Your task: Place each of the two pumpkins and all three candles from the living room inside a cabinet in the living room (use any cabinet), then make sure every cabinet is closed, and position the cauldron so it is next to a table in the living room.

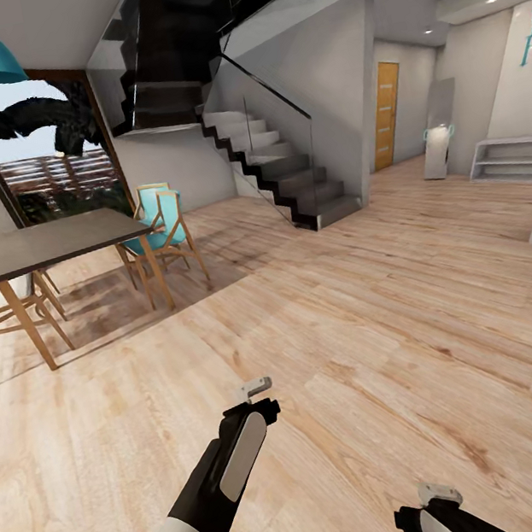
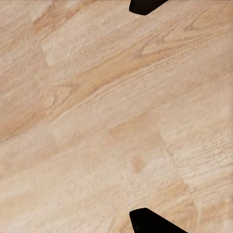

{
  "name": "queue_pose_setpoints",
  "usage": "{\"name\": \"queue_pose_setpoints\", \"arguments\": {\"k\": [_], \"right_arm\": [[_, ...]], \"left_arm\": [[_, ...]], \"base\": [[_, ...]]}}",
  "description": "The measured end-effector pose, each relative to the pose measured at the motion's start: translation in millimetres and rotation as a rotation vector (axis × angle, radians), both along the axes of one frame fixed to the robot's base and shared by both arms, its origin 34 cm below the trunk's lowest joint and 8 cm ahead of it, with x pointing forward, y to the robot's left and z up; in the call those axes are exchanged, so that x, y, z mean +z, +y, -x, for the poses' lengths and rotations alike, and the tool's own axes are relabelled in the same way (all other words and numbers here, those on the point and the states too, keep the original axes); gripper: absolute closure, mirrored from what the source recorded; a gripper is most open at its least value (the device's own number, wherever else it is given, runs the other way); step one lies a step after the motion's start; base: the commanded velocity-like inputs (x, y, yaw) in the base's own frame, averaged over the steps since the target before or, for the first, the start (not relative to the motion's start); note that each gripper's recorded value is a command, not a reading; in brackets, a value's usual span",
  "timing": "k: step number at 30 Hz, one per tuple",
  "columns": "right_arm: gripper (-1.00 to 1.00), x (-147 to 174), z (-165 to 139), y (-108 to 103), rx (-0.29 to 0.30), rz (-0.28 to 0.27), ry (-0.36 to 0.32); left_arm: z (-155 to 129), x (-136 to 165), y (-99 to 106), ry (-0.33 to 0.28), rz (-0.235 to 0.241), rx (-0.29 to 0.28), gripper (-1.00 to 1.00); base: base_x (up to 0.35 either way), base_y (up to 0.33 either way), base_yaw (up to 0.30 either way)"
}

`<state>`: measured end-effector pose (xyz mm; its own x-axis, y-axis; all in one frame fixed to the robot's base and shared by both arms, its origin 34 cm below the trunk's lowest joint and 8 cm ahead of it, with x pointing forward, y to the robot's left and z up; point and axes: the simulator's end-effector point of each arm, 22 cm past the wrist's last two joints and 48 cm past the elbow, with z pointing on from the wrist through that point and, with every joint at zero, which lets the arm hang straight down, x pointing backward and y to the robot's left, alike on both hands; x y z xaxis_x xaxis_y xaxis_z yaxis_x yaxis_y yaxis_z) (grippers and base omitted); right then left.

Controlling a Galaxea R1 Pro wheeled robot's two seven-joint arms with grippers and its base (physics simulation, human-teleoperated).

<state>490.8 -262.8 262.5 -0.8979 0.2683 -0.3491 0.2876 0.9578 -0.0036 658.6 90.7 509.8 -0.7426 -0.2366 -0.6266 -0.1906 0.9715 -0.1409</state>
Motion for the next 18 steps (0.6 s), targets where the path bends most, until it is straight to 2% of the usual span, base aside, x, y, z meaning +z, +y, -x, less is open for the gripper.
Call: {"name": "queue_pose_setpoints", "arguments": {"k": [10, 18], "right_arm": [[-1.00, 0.4, -1.0, -0.2, -0.001, 0.001, -0.005], [-1.00, -17.3, 3.1, -0.1, -0.001, 0.002, -0.010]], "left_arm": [[-2.4, 8.8, -3.1, -0.022, 0.013, -0.003, -1.00], [0.7, -0.1, -6.5, -0.041, 0.025, -0.008, -1.00]], "base": [[0.000, 0.002, 0.000], [0.000, 0.000, 0.000]]}}
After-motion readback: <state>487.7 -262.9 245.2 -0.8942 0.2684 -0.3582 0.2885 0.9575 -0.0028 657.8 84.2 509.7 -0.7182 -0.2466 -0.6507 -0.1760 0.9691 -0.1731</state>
